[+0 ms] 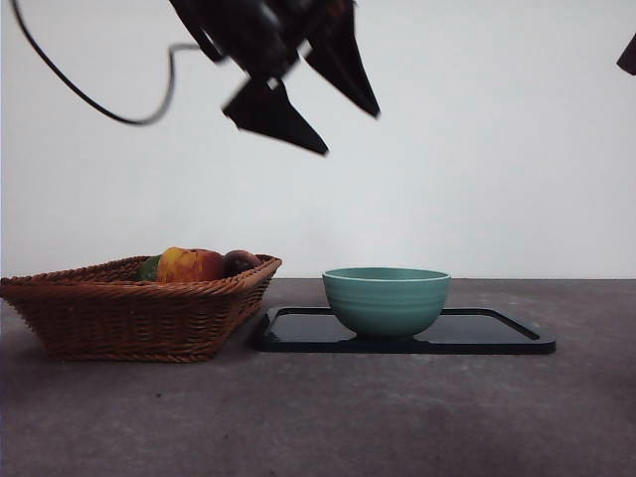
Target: Pick up the wifruite, put it on the bowl, pick up the plate, put it on desk
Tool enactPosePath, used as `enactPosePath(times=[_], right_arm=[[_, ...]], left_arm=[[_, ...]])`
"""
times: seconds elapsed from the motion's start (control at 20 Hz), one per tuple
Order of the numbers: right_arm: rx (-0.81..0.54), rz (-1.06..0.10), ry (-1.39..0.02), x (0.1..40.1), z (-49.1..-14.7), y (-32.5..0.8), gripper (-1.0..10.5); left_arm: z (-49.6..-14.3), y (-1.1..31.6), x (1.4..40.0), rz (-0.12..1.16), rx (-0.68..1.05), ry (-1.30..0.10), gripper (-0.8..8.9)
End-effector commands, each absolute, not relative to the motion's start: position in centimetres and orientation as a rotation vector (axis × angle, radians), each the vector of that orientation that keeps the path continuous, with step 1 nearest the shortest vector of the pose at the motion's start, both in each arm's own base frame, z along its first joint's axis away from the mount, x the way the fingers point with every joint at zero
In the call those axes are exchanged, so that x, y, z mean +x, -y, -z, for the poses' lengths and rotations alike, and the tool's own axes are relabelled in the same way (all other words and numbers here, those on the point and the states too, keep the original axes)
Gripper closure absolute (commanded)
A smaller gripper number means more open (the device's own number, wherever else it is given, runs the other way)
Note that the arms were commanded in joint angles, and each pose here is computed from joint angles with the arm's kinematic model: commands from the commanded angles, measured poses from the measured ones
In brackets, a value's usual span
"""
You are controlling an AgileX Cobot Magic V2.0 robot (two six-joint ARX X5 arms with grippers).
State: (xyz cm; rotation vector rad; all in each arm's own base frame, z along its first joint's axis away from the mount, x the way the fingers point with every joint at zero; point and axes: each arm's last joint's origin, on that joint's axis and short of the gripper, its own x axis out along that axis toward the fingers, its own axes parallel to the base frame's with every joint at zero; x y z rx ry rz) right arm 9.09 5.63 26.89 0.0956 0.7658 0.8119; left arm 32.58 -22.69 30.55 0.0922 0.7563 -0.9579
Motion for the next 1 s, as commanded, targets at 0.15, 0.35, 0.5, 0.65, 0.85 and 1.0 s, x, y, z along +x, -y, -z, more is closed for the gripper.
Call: enactPosePath(times=[0.15, 0.35, 0.5, 0.65, 0.85, 1.0], right_arm=[[0.093, -0.823, -0.751, 9.1, -27.2, -5.7, 7.8], [0.091, -0.815, -0.75, 9.1, -27.2, -5.7, 7.8], [0.091, -0.815, -0.75, 9.1, -27.2, -5.7, 7.8], [0.091, -0.815, -0.751, 9.1, -27.2, -5.7, 7.8], [0.091, -0.815, -0.751, 9.1, -27.2, -5.7, 7.8], [0.091, -0.815, -0.751, 9.1, -27.2, -5.7, 7.8]], left_arm=[[-27.8, 25.3, 34.8, 0.964, 0.182, -0.765, 4.11], [-24.8, 27.0, 35.5, 0.954, 0.274, -0.772, 4.11], [-22.8, 28.1, 35.6, 0.961, 0.338, -0.787, 4.11], [-21.5, 28.8, 35.7, 0.951, 0.393, -0.79, 4.11], [-20.5, 29.4, 35.8, 0.957, 0.417, -0.787, 4.11], [-20.4, 29.5, 35.8, 0.958, 0.415, -0.775, 4.11]])
